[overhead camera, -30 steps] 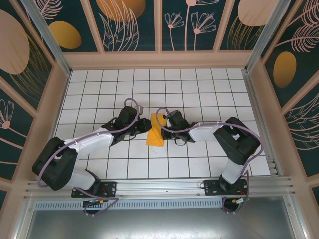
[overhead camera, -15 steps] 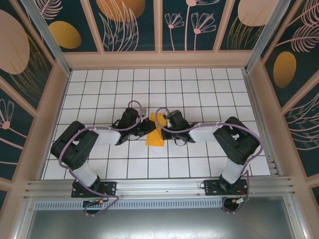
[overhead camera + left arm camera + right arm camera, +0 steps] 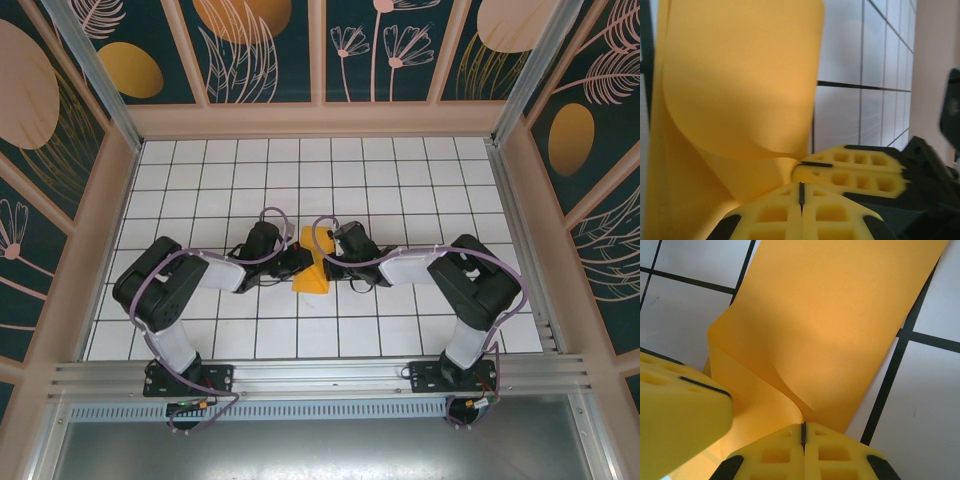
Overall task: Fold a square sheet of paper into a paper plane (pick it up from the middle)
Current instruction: Fold the triangle a second time at the center of the table.
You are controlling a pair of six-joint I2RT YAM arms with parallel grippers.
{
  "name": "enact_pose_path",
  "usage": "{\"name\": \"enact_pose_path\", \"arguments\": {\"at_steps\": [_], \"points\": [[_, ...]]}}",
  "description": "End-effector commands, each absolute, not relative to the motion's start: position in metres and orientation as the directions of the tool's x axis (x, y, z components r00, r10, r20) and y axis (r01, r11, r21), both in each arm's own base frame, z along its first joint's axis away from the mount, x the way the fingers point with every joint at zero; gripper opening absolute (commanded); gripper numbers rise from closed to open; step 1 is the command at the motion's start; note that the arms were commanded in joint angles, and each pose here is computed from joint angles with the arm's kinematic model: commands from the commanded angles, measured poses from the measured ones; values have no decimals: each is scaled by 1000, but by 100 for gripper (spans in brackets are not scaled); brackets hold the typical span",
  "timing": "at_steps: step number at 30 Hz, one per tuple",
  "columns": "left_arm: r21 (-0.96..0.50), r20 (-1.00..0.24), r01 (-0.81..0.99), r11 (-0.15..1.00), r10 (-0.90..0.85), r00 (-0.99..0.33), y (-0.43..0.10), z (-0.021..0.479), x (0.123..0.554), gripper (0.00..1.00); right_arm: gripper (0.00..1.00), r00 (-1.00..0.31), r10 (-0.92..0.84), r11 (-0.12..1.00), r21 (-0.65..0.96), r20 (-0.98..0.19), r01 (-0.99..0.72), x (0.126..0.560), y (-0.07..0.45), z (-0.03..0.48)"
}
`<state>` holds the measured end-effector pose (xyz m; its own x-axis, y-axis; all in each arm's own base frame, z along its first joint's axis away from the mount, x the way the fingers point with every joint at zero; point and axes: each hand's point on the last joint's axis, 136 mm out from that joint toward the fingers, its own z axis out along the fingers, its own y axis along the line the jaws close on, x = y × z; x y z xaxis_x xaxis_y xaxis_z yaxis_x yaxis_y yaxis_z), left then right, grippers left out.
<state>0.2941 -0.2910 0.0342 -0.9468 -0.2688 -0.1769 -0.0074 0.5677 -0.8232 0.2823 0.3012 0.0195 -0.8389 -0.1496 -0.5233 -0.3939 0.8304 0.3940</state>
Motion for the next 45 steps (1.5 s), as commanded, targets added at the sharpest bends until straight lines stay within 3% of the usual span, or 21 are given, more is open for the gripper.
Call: {"name": "enact_pose_path", "arguments": {"at_steps": [1,13,18,23,25,28,32,34,45], "points": [[-832,-179,9,555,-252,-951,-293,32,295,0,0,-866,-155,864,359,-476,-352,278,287,-2],[-741,-100,-100,664,-256,-961,-273,-18,277,0,1,-861,-134,849,391,-490,-355,282,295,10],[-722,-86,-117,682,-256,-963,-266,-28,269,0,12,-843,-101,837,413,-528,-358,292,304,39],[-722,-96,-104,684,-248,-964,-267,-25,271,0,29,-818,-21,866,399,-574,-302,301,289,75],[-723,-97,-101,683,-245,-965,-268,-25,271,0,31,-826,7,856,430,-564,-286,296,287,82],[-724,-96,-103,682,-247,-964,-268,-26,271,0,29,-855,7,790,527,-518,-313,280,300,86],[-725,-98,-98,682,-242,-965,-268,-25,271,0,10,-905,19,665,681,-426,-307,253,324,87],[-724,-99,-96,684,-241,-966,-268,-25,272,0,2,-919,24,656,700,-392,-282,247,330,82],[-728,-100,-92,679,-239,-966,-270,-23,273,0,0,-950,-17,725,651,-311,-226,240,346,44]]}}
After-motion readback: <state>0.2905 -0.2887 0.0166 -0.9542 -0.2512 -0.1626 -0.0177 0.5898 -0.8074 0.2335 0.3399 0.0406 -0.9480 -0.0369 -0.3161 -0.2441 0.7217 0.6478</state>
